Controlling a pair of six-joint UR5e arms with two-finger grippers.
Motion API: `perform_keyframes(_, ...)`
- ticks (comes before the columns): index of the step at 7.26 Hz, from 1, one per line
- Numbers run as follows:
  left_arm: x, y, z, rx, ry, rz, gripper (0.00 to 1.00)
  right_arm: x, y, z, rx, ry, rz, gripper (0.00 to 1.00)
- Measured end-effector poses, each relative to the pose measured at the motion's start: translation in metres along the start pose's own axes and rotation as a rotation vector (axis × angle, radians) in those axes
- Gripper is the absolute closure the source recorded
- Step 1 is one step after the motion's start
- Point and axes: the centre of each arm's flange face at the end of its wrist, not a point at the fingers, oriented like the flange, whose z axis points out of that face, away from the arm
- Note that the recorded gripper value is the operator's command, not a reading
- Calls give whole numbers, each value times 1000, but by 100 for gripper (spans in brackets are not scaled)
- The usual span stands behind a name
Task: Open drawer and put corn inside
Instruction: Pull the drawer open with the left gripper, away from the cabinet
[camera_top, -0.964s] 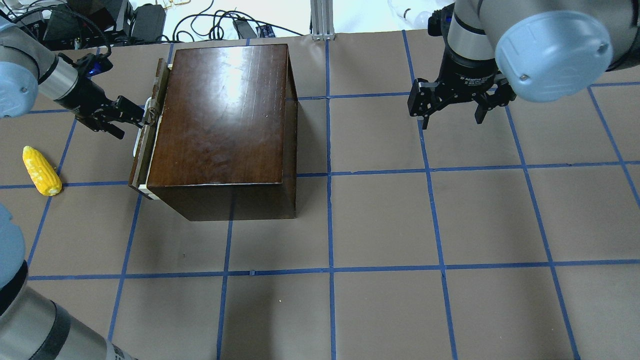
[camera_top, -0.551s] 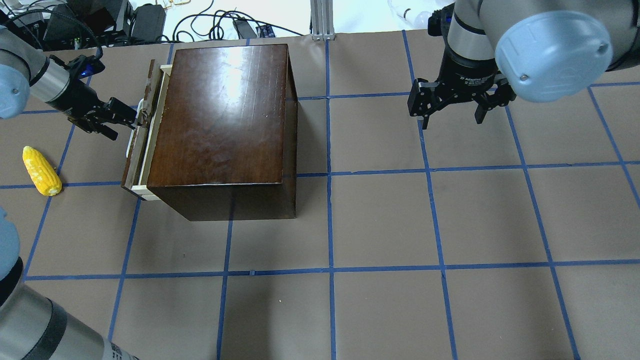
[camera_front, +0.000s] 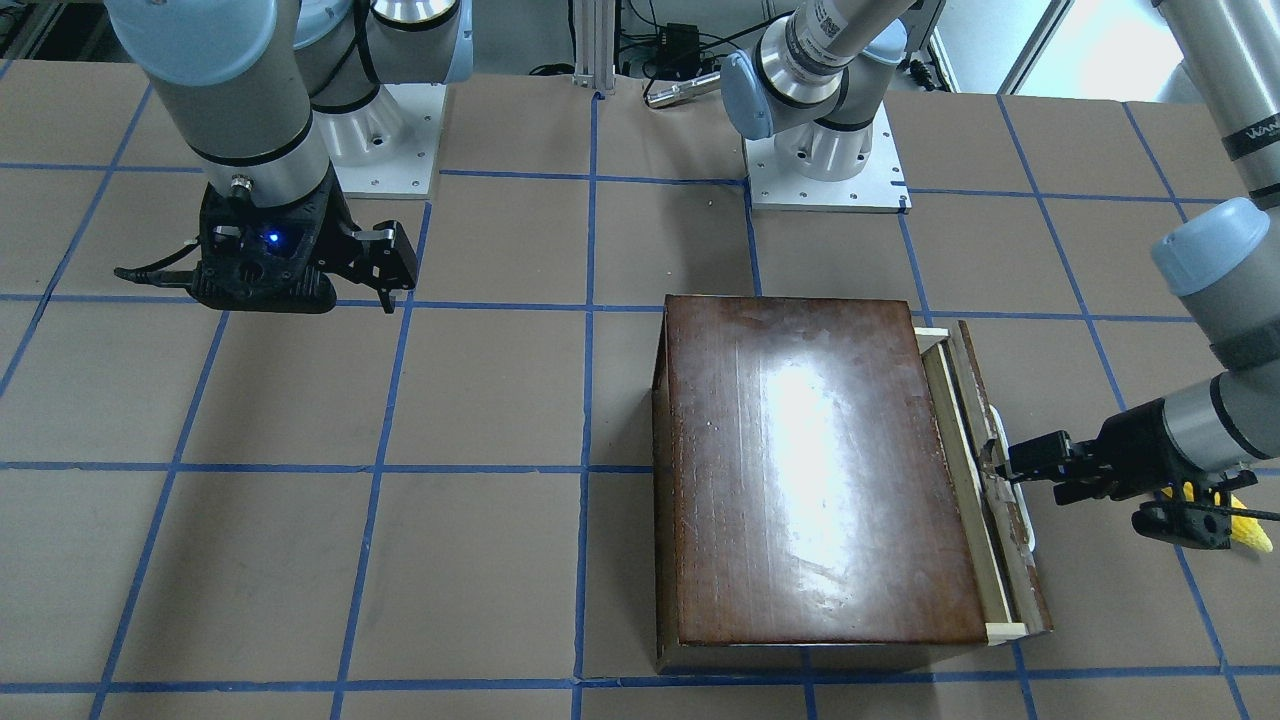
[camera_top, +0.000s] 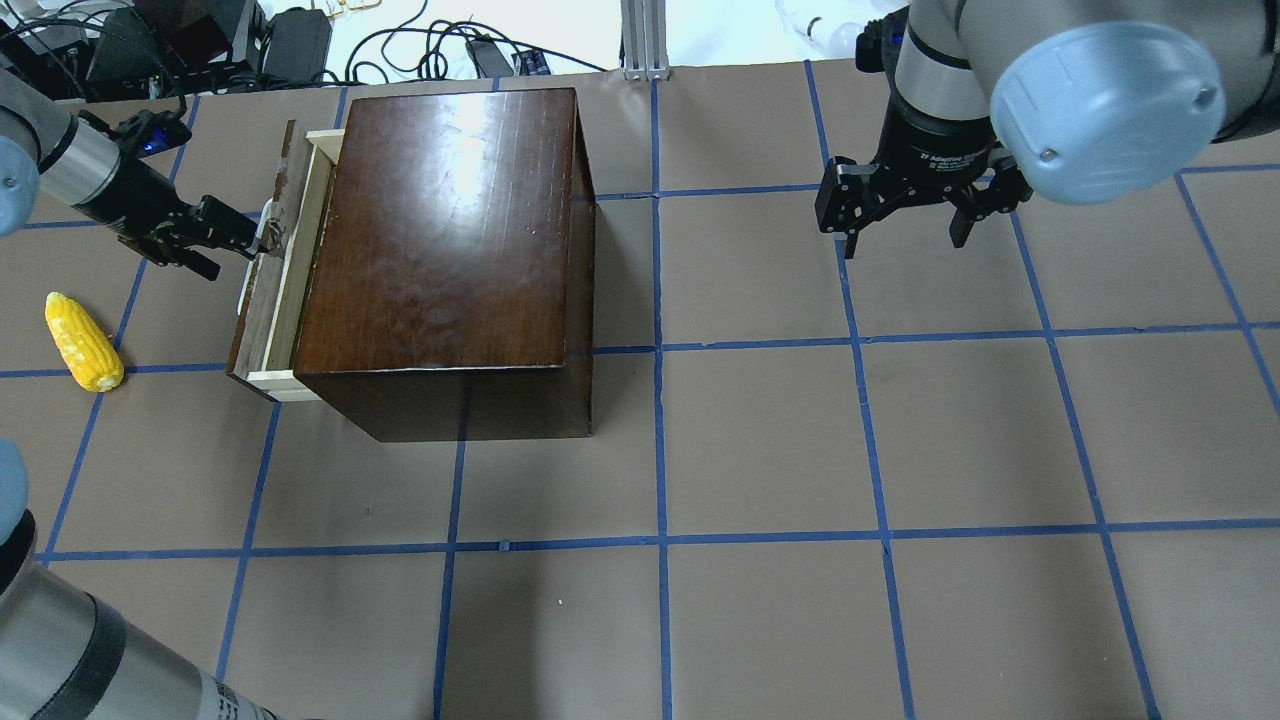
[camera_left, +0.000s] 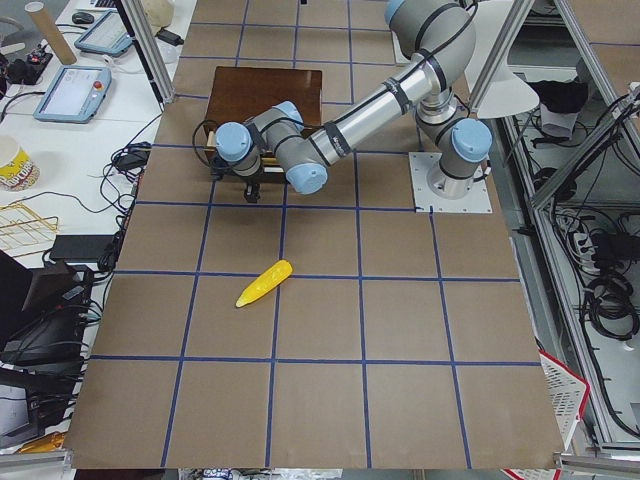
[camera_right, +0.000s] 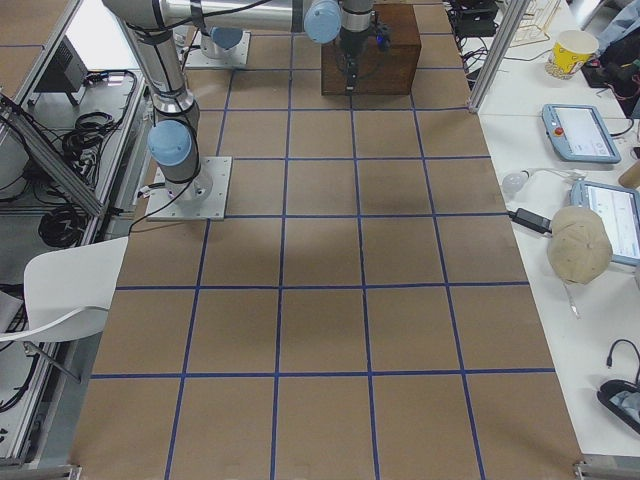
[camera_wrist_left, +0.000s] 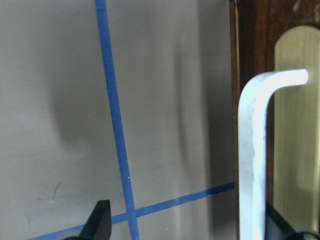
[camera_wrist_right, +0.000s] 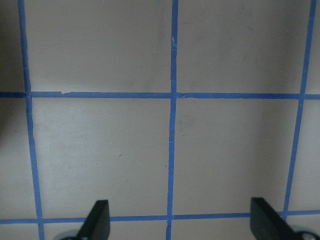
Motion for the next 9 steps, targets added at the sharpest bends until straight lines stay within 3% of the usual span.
perform_keyframes(9,-22,5,-15,-1,-39,43,0,0,0,0,0,0,0,0)
